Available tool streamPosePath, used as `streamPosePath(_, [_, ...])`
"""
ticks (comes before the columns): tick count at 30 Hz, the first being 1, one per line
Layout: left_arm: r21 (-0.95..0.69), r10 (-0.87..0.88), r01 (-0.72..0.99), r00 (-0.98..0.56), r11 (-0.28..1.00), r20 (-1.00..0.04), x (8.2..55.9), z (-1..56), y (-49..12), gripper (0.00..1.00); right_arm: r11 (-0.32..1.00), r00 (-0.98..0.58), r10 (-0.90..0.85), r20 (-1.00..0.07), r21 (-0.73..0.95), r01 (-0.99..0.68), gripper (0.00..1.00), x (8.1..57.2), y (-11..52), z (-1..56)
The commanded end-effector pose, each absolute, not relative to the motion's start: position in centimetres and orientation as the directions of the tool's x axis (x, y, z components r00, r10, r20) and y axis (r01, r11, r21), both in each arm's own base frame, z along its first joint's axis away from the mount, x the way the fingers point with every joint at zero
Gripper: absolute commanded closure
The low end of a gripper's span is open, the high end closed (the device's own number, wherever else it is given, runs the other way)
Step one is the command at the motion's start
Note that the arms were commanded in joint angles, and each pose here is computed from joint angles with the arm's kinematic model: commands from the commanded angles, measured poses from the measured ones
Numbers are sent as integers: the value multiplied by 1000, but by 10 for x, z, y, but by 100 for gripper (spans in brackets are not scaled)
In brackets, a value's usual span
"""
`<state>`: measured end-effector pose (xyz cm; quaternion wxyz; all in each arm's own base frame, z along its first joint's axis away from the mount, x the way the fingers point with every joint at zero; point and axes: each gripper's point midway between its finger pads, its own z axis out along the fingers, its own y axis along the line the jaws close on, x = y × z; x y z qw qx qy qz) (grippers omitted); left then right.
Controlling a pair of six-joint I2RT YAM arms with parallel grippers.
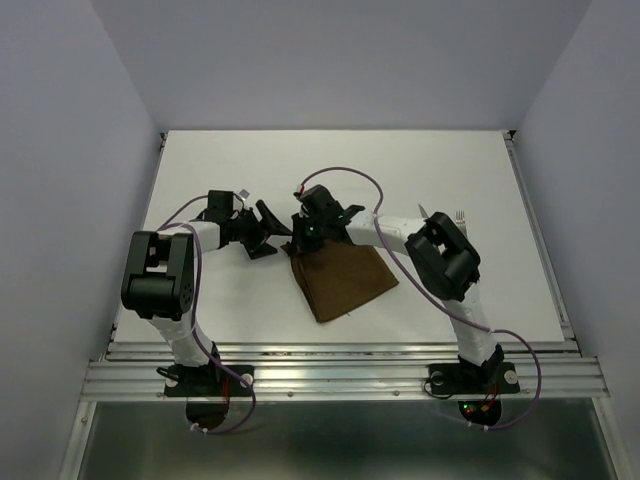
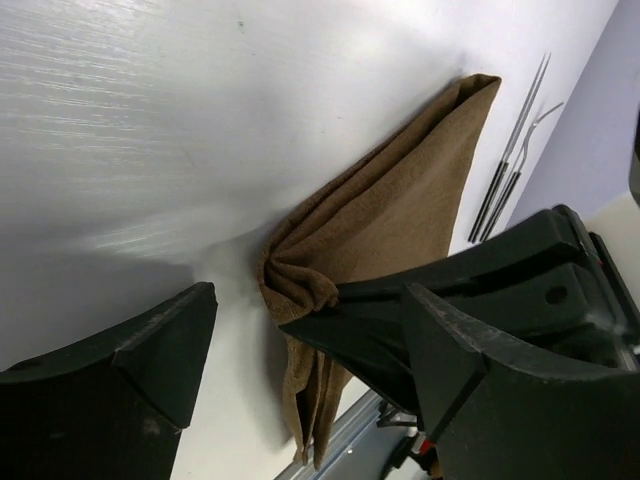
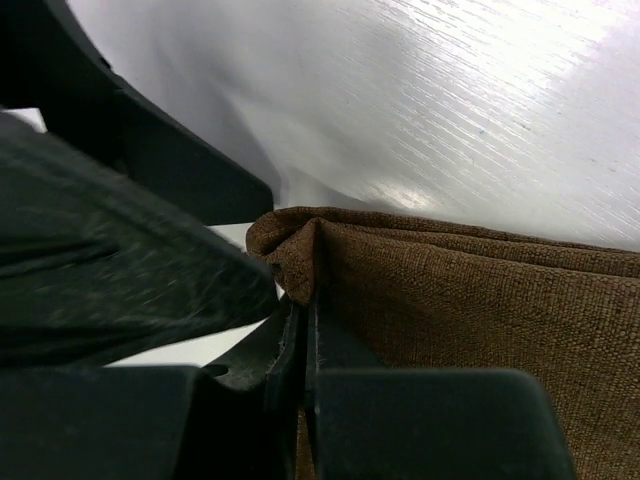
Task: Fold the napkin into a case and place the utensils inside
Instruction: Pick up the lower triangle-folded napkin from the center of the board.
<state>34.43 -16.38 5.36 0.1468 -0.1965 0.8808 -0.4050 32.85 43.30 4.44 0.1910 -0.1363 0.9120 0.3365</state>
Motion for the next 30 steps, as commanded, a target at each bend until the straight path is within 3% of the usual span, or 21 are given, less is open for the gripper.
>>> streamPosePath(1, [-788, -487, -249, -870, 563, -74, 348, 55, -169, 22, 680, -859, -78, -505, 604, -417, 99, 338, 438, 86])
streamPosePath(8, [-799, -524, -294, -851, 525, -32, 352, 56, -176, 34, 679, -862, -79, -501, 606, -415, 99, 337, 439, 85])
streamPosePath(17, [-781, -506, -308, -863, 544, -11, 346, 46, -192, 39, 676, -859, -84, -505, 604, -421, 99, 338, 439, 85])
streamPosePath(21, [-773, -503, -317, -864, 550, -3, 345, 42, -194, 61, 684, -859, -84, -505, 598, -418, 99, 338, 437, 83])
streamPosePath(22, [-771, -504, -320, -864, 551, -1, 344, 41, -193, 75, 688, -860, -80, -504, 597, -413, 99, 338, 437, 83])
streamPosePath(24, [-771, -505, -319, -863, 551, -3, 344, 41, -193, 88, 698, -858, -68, -510, 590, -406, 79, 340, 435, 85])
streamPosePath(25, [-767, -506, -323, -862, 554, -3, 343, 41, -192, 100, 708, -855, -64, -514, 581, -402, 70, 340, 432, 87])
streamPosePath(27, [-761, -505, -331, -863, 558, 4, 342, 39, -192, 100, 716, -849, -60, -525, 570, -403, 44, 341, 428, 92])
streamPosePath(30, [-750, -506, -336, -863, 571, 1, 341, 38, -190, 100, 742, -830, -53, -555, 535, -404, 27, 341, 415, 107])
